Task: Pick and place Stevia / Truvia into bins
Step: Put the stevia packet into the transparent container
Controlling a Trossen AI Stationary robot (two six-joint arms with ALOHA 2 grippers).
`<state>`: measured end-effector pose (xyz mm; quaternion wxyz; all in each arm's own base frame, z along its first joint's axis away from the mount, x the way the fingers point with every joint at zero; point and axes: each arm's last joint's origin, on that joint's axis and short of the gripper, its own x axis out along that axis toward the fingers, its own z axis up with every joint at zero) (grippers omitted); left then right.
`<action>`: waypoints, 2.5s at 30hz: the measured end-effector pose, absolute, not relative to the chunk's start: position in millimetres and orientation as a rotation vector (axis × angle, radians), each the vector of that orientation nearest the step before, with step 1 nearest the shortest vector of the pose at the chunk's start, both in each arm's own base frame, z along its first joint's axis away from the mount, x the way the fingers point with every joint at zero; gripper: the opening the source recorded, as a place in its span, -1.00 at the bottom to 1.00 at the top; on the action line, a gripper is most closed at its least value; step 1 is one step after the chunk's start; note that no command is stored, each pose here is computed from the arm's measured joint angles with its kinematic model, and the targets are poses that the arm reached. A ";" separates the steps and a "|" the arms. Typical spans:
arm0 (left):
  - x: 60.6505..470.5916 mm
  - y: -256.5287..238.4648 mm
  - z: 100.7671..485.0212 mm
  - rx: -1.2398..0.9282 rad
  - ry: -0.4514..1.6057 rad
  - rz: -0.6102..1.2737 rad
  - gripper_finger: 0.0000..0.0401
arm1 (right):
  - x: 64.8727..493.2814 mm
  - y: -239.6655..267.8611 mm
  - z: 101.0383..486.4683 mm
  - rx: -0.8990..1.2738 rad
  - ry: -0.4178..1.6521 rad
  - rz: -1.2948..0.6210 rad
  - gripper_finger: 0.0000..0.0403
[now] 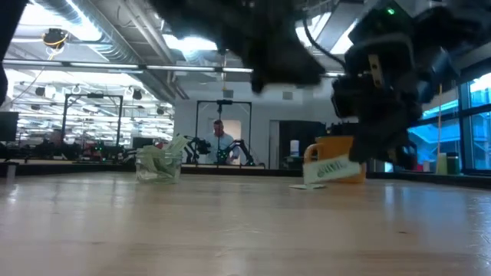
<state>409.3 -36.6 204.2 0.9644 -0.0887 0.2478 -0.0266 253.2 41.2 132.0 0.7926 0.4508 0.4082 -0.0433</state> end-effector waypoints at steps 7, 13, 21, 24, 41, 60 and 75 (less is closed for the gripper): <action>368.0 -20.8 257.7 -0.211 0.597 -0.024 -0.27 | 277.2 47.4 181.4 0.580 0.983 -0.134 -1.00; 353.9 -28.9 261.1 -0.223 0.695 -0.091 -0.22 | 298.9 53.0 243.1 0.418 0.917 -0.073 -1.00; 354.4 -43.8 260.1 -0.200 0.690 -0.109 -0.23 | 303.5 51.3 280.9 0.317 0.890 -0.117 -1.00; 354.2 -44.0 259.9 -0.201 0.691 -0.100 -0.22 | 302.4 51.1 281.5 0.322 0.905 -0.124 -1.00; 343.4 -40.6 248.2 -0.322 0.865 -0.030 -0.22 | 307.2 61.3 286.0 0.335 0.841 -0.044 -1.00; 353.2 -39.3 258.4 -0.294 0.723 -0.084 -0.49 | 306.7 66.0 286.6 0.334 0.839 -0.019 -1.00; 355.0 -40.7 262.1 -0.298 0.691 -0.140 -0.97 | 306.4 66.0 286.3 0.333 0.843 -0.020 -0.99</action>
